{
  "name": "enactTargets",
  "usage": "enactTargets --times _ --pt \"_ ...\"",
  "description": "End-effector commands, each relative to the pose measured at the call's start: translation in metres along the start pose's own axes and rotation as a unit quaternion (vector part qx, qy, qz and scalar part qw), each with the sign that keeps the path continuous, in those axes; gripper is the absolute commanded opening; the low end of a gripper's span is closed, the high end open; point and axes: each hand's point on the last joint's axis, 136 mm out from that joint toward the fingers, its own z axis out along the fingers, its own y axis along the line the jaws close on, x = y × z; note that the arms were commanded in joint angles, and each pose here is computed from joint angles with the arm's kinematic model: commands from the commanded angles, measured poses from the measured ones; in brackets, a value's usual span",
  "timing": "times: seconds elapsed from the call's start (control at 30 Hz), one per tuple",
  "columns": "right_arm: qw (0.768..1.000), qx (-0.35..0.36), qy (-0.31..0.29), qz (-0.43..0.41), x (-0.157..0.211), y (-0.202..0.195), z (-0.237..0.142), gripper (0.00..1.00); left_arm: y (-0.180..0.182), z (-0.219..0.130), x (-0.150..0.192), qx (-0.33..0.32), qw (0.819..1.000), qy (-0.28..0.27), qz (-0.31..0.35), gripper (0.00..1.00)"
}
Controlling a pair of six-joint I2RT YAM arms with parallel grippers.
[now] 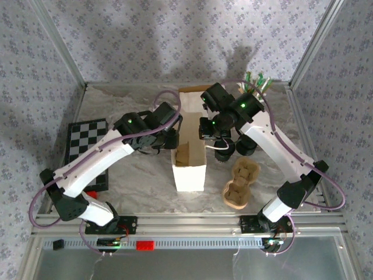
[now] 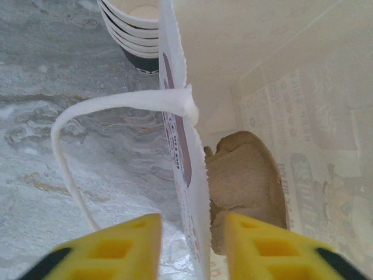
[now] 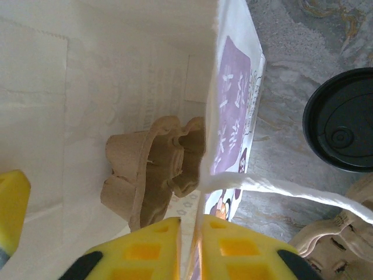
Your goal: Pack the takeout coffee
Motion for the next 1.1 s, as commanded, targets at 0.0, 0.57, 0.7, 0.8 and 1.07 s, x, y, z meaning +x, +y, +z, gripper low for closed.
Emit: enactTargets --times 0.0,0.57,0.7,0.8,1.07 --pt "1.000 0.002 -0.022 -0.014 -0.003 0.002 -0.015 0.23 -0.007 -0.006 -0.008 0.031 0.999 -0.017 -0.008 0.19" --pt "0.998 -0.013 -0.055 0.033 0.006 0.047 -0.024 0.37 -0.009 -0.030 -0.016 0.043 0.996 -0.062 -0.039 0.00" --pt "0.997 0.004 -0.054 0.051 0.003 0.048 -0.001 0.37 -0.012 -0.032 -0.013 0.052 0.996 -0.064 -0.041 0.00" --pt "0.996 0.005 -0.056 0.066 0.002 0.051 0.018 0.38 -0.012 -0.034 -0.014 0.061 0.994 -0.076 -0.052 0.00" --pt "0.995 0.021 -0.039 0.095 0.007 0.051 0.062 0.46 -0.010 -0.034 -0.013 0.077 0.990 -0.088 -0.076 0.00"
